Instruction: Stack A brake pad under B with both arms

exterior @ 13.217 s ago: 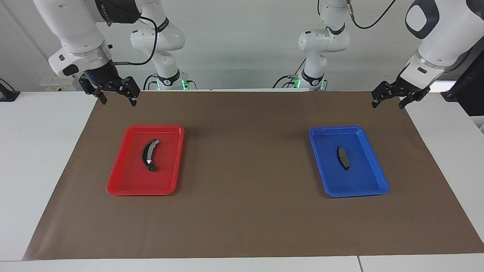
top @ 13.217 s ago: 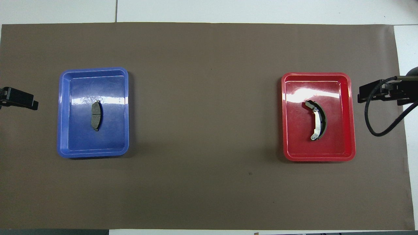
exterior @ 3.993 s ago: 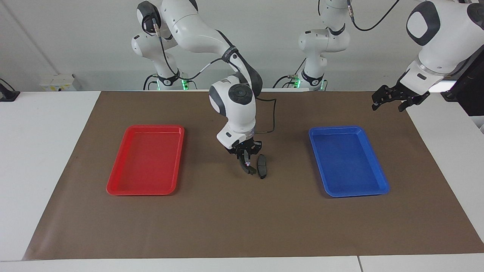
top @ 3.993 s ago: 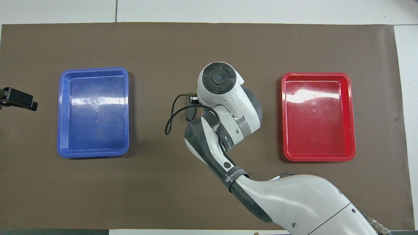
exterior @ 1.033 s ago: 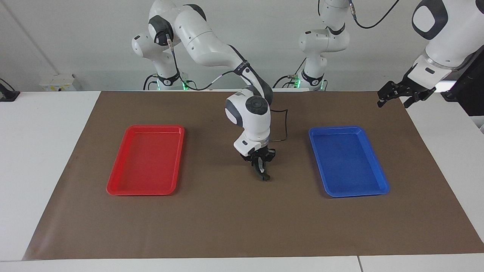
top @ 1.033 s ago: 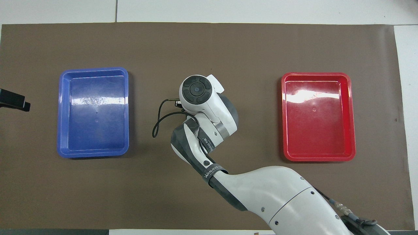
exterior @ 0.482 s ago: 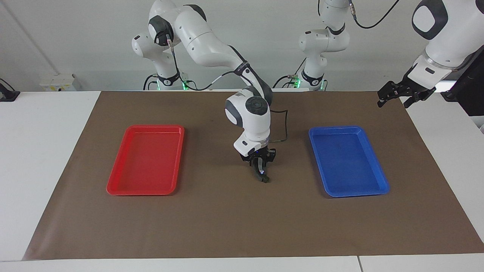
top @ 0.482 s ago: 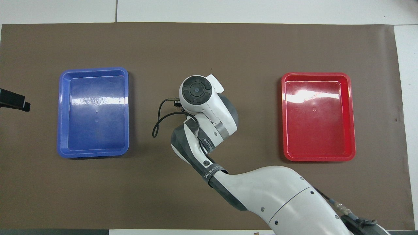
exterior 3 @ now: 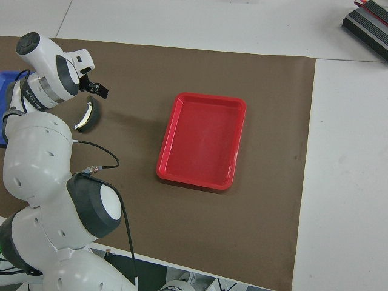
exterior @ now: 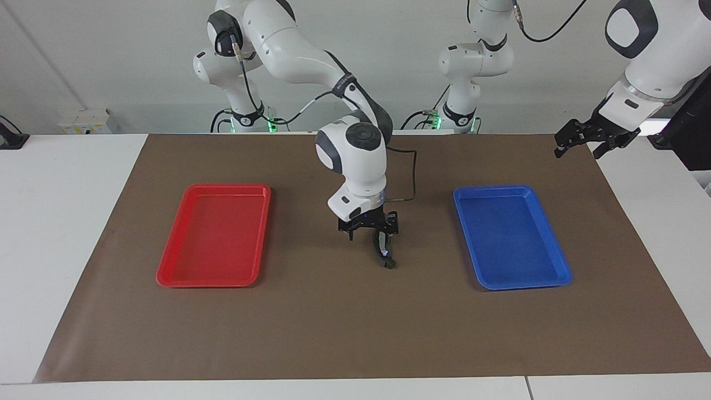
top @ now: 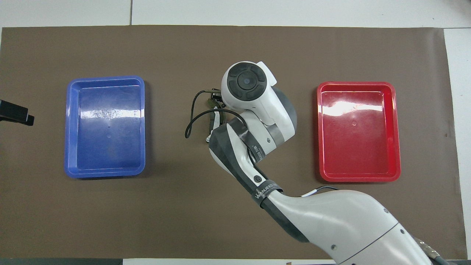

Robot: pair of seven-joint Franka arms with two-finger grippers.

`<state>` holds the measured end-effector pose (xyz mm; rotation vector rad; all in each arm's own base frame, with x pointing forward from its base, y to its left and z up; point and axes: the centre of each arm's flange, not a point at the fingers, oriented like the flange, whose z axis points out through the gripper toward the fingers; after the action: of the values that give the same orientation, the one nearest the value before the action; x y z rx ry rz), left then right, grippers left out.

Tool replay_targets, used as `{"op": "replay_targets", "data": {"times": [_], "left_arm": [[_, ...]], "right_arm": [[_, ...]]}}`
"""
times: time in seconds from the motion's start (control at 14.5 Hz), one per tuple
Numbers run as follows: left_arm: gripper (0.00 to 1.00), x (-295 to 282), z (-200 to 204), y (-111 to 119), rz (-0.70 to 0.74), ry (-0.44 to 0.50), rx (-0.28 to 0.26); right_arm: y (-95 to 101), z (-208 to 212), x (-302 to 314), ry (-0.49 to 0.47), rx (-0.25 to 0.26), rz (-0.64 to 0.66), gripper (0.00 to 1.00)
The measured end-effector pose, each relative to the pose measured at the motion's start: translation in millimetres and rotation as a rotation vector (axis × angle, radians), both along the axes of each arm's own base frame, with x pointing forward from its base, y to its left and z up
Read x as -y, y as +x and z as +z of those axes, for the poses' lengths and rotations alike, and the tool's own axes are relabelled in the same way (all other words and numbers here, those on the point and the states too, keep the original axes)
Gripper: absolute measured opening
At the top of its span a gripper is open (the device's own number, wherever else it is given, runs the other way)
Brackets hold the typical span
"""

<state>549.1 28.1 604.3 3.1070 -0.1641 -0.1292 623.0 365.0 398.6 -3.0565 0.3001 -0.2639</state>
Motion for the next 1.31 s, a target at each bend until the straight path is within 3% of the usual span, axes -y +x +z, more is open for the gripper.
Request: {"op": "replay_targets", "data": {"times": [0.21,0.55,0.96,1.31], "left_arm": [[0.99,0,0,0,0.0,0.0,0.0],[0.99,0,0,0,0.0,0.0,0.0],[0.99,0,0,0,0.0,0.0,0.0],[0.99,0,0,0,0.0,0.0,0.0]], "right_arm": [[23.1,48,84,-0.021,0.019,-0.062,1.0],[18.2,106,216,-0.077,-0.052,-0.047,1.0],[-21.1,171,320,-0.103,-0.146,-0.015,1.0],[-64.3,196,370,-0.087,-0.206,-0.013,1.0]]}}
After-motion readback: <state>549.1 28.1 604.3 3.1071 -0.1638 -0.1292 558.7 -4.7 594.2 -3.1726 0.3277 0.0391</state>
